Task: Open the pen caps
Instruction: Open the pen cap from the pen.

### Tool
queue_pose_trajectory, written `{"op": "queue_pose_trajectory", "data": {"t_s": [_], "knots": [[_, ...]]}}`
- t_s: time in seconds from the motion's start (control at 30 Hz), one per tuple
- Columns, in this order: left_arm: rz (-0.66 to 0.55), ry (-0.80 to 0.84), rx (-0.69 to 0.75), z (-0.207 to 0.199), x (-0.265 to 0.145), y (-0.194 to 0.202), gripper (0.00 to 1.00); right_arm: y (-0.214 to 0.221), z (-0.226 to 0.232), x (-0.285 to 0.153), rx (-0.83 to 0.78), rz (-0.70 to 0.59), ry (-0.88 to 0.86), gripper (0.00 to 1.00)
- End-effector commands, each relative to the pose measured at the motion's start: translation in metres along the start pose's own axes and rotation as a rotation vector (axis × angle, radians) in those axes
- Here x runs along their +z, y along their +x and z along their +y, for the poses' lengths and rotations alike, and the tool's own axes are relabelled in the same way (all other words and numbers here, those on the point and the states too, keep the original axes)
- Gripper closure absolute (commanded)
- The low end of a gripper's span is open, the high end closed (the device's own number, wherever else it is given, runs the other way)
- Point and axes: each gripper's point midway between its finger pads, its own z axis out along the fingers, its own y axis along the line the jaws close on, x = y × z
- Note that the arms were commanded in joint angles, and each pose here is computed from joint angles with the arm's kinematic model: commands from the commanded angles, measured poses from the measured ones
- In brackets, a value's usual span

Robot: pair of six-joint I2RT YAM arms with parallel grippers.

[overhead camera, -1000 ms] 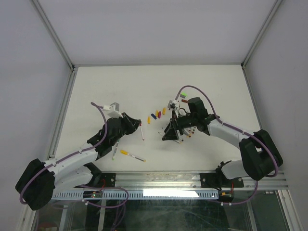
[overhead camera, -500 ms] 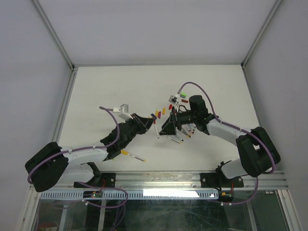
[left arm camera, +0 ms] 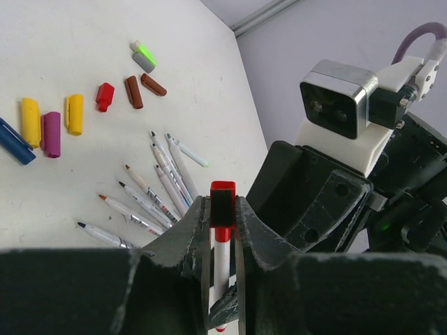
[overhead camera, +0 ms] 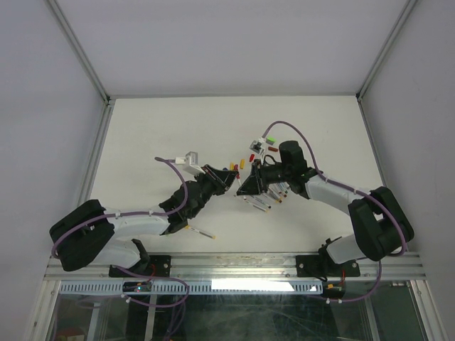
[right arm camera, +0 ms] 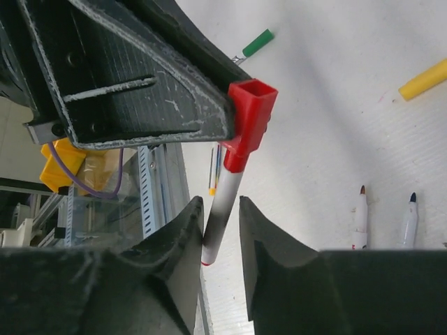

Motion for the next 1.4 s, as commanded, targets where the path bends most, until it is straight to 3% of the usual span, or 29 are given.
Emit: {"op": "queue_pose_trajectory", "data": {"t_s": [0.0,0.03,0.1,0.4,0.5,0.57,0.7,0.87,1.13,1.37], "knots": [[-0.069,0.077,-0.035,-0.030,0.006,-0.016,1.00,-0.016,0.003,0.000,-0.029,-0.020,-0.006,0.80],[-0.069,0.077,-0.033,-0.030,0.006,-0.017,1.00,-0.015,0.003,0.000,-0.027,-0.015,-0.007,0.91],[-0.071,0.086,-0.026,-0.032,0.004,-0.018,1.00,-0.017,0.005,0.000,-0.028,-0.011,-0.012,1.00],[-0.082,0.168,0.052,-0.044,-0.021,-0.033,0.26,-0.023,0.012,-0.012,-0.070,0.027,-0.035,1.00],[-0.054,0.199,0.103,-0.047,-0.027,-0.036,0.10,-0.023,0.020,-0.016,-0.112,0.047,-0.061,1.00],[-0.019,0.222,0.131,-0.049,-0.029,-0.035,0.06,-0.022,0.022,-0.017,-0.146,0.056,-0.070,1.00],[0.069,0.250,0.126,-0.049,-0.025,-0.033,0.07,-0.018,0.025,-0.019,-0.176,0.080,-0.095,1.00],[0.112,0.200,0.097,-0.041,-0.016,-0.029,0.20,-0.019,0.022,-0.020,-0.179,0.080,-0.072,1.00],[0.174,0.175,0.069,-0.041,-0.002,-0.015,0.26,-0.020,0.013,-0.019,-0.161,0.080,-0.031,1.00],[0.206,0.139,0.033,-0.032,0.008,-0.003,0.43,-0.020,0.013,-0.019,-0.165,0.077,-0.026,1.00]]}}
